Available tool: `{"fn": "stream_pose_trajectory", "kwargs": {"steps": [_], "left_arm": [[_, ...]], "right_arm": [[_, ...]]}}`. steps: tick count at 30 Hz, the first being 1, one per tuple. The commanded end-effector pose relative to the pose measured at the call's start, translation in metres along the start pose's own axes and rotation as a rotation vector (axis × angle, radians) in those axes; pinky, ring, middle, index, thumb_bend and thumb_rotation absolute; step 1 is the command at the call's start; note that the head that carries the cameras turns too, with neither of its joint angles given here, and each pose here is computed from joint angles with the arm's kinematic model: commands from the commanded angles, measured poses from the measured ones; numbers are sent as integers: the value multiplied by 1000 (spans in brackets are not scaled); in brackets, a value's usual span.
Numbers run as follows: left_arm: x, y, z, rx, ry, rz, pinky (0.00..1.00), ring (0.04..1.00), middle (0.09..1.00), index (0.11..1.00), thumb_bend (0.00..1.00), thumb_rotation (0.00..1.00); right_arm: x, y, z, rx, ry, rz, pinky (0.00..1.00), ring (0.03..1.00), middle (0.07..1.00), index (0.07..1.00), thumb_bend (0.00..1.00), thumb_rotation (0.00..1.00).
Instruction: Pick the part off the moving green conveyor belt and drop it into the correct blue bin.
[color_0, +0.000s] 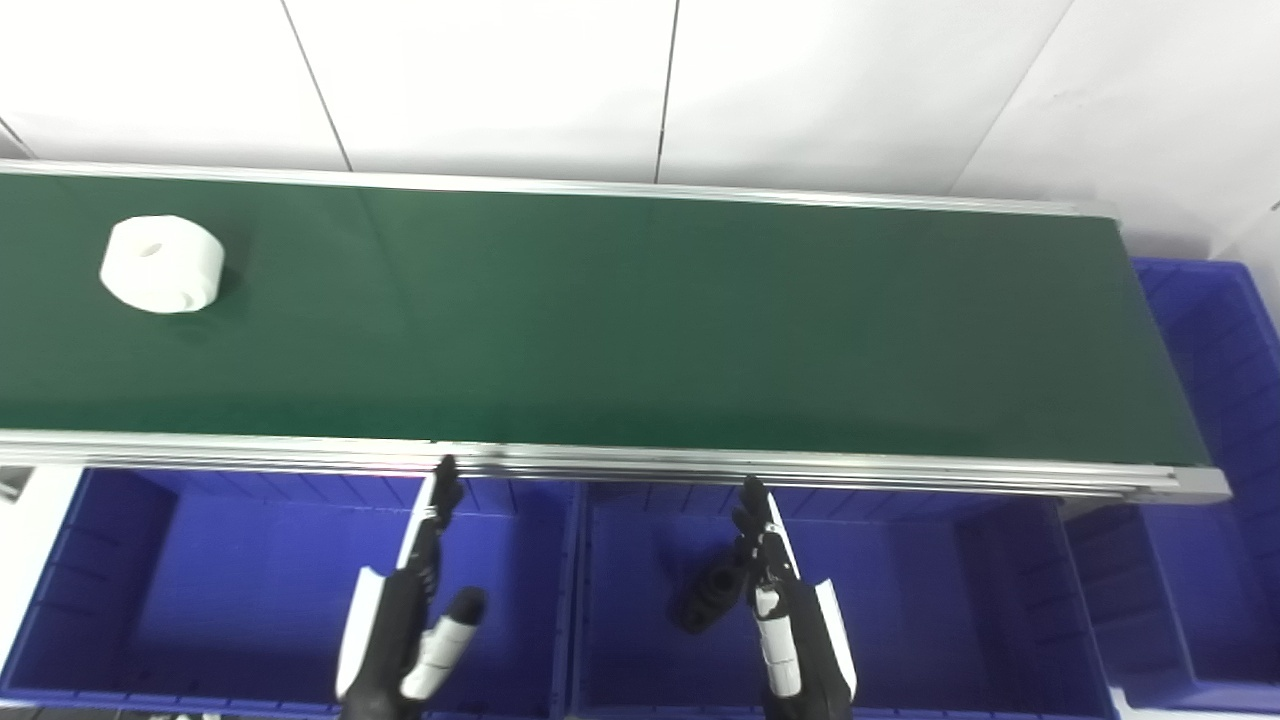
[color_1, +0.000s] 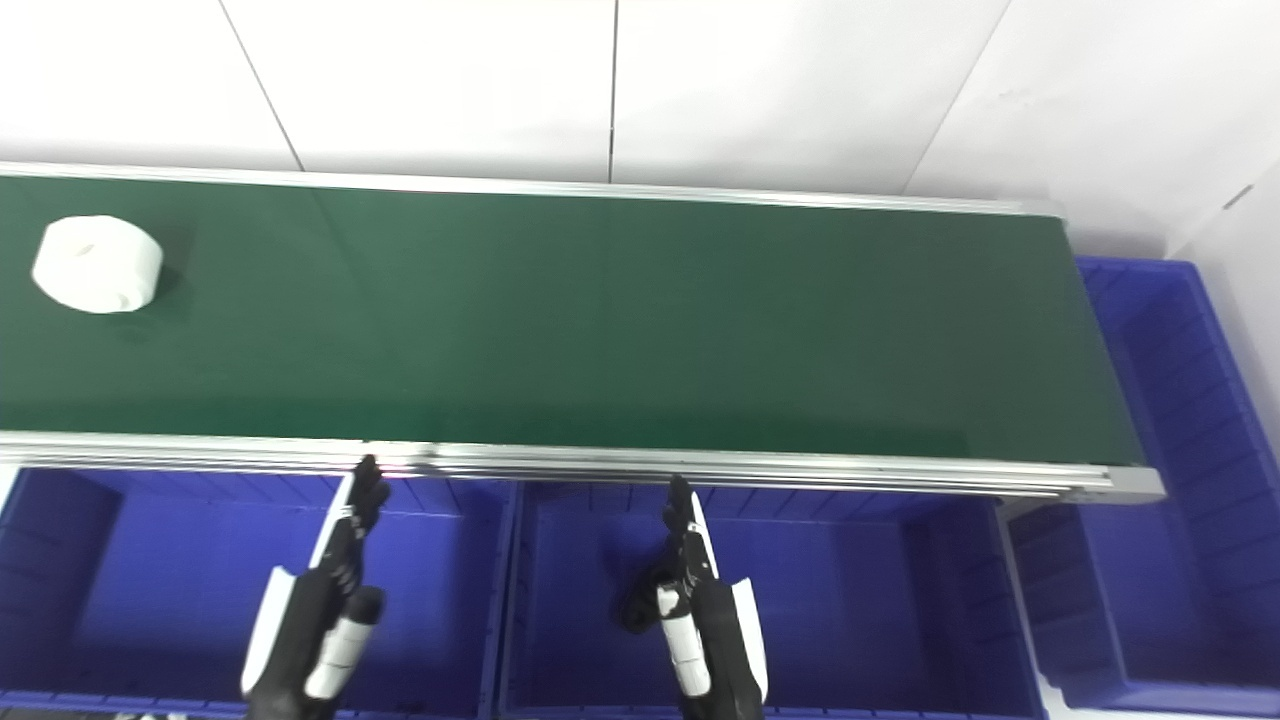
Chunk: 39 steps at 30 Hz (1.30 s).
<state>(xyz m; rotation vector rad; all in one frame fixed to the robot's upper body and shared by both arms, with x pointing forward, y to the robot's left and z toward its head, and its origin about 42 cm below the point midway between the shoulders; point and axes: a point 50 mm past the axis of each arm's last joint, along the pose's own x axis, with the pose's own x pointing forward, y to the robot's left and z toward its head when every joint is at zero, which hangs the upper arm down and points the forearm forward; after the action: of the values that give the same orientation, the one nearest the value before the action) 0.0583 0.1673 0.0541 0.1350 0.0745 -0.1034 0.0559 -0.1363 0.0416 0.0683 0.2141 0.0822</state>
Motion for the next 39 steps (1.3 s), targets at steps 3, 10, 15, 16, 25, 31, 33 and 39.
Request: {"fn": "stream_pose_trajectory", "kwargs": {"steps": [3,10,15,16,25,31,33,39], "left_arm": [[2,-9,4,20,-58,21,918,948,1000,1000,692,970],[11,-20,-4,42,-64,25,852,941,1000,1000,665,960],[15,-27,-7,33,-63,23,849,938,999,1000,729,954],[16,-28,-7,32,-64,22,854,939,996,1000,730,952],[19,-35,-6,21,-76,16,845,908,964,1000,686,908],[23,-34,12,74,-171,49,679,851,919,990,710,883],[25,-33,20,91,-217,62,634,834,908,974,707,858],[39,-23,62,136,-479,110,592,781,857,937,781,698]], "right_arm": [[2,-9,1,13,-78,-2,1000,1000,1000,1000,802,1000],[8,-20,-10,10,-76,14,1000,1000,1000,1000,780,1000],[10,-27,-12,-7,-83,15,1000,1000,1000,1000,763,1000],[10,-28,-11,-3,-86,18,1000,1000,1000,1000,745,1000],[11,-38,-14,15,-104,38,1000,1000,1000,1000,630,1000],[14,-37,-15,42,-104,36,1000,1000,1000,1000,568,1000],[14,-37,-15,42,-103,34,1000,1000,1000,1000,559,1000],[12,-38,-17,20,-92,34,1000,1000,1000,1000,549,1000]]}}
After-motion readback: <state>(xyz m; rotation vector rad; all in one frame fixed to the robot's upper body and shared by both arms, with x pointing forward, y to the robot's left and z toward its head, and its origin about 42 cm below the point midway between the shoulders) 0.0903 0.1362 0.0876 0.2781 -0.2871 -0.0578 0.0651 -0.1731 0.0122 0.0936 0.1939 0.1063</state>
